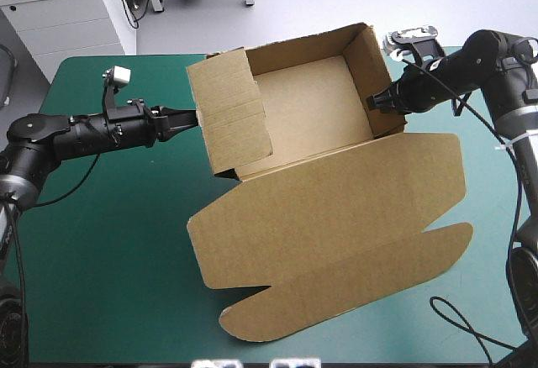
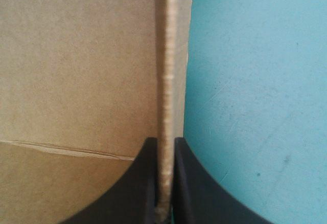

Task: Fold the box

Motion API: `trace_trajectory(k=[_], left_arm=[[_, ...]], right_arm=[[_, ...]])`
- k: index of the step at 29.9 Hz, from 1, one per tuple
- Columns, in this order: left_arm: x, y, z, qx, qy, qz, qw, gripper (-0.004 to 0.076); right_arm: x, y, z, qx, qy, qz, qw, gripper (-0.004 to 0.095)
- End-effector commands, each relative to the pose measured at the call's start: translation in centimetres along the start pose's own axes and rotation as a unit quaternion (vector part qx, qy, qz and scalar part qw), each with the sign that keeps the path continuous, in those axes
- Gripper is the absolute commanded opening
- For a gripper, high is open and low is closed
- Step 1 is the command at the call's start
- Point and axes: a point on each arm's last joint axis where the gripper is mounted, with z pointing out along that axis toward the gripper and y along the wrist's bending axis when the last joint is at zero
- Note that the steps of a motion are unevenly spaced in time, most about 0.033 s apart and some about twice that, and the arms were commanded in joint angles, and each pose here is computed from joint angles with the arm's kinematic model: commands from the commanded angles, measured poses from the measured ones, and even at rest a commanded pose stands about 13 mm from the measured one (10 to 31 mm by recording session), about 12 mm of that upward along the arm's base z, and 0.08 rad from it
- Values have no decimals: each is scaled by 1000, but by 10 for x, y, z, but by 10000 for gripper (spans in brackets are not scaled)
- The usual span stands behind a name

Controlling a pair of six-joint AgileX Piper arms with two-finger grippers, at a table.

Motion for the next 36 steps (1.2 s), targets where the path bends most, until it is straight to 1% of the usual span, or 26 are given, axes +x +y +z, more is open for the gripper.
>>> trace_trajectory(k=[1,3,4,6,8,9,10,11,17,22,24,32,36], left_arm=[[-12,-28,-5,37,-36,14,999,22],[-11,-30,-2,42,-31,15,998,101],[-10,-31,0,45,-30,15,998,180],[-10,-32,1,47,-32,14,998,305],[-11,-33,2,52,-34,1,998,451],[-11,-33,2,52,-34,-10,998,501],[-11,-33,2,53,-33,-23,998,531],[-11,-33,2,53,-33,-30,998,540],[-11,-34,2,57,-34,-44,997,531],[-14,-41,1,97,-49,-64,992,531],[-15,-42,0,102,-50,-66,991,531],[-12,-36,2,64,-36,-51,996,531],[-12,-35,2,65,-35,-57,996,531]], right_arm=[[-8,8,-26,-2,-59,1,998,-17],[-8,8,-26,-2,-58,3,998,-17],[-8,8,-26,-2,-58,4,998,-17],[-8,8,-26,-2,-58,4,998,-17],[-8,8,-26,-3,-57,4,998,-17],[-8,8,-26,-2,-56,4,998,-17],[-8,8,-26,0,-56,3,998,-17],[-8,8,-26,0,-55,3,998,-18],[-8,7,-26,1,-54,3,999,-17],[-7,8,-26,-1,-49,2,999,-17],[-6,8,-26,-2,-47,2,999,-17],[-5,8,-25,-4,-41,4,999,-17],[-5,8,-25,-4,-40,7,999,-17]])
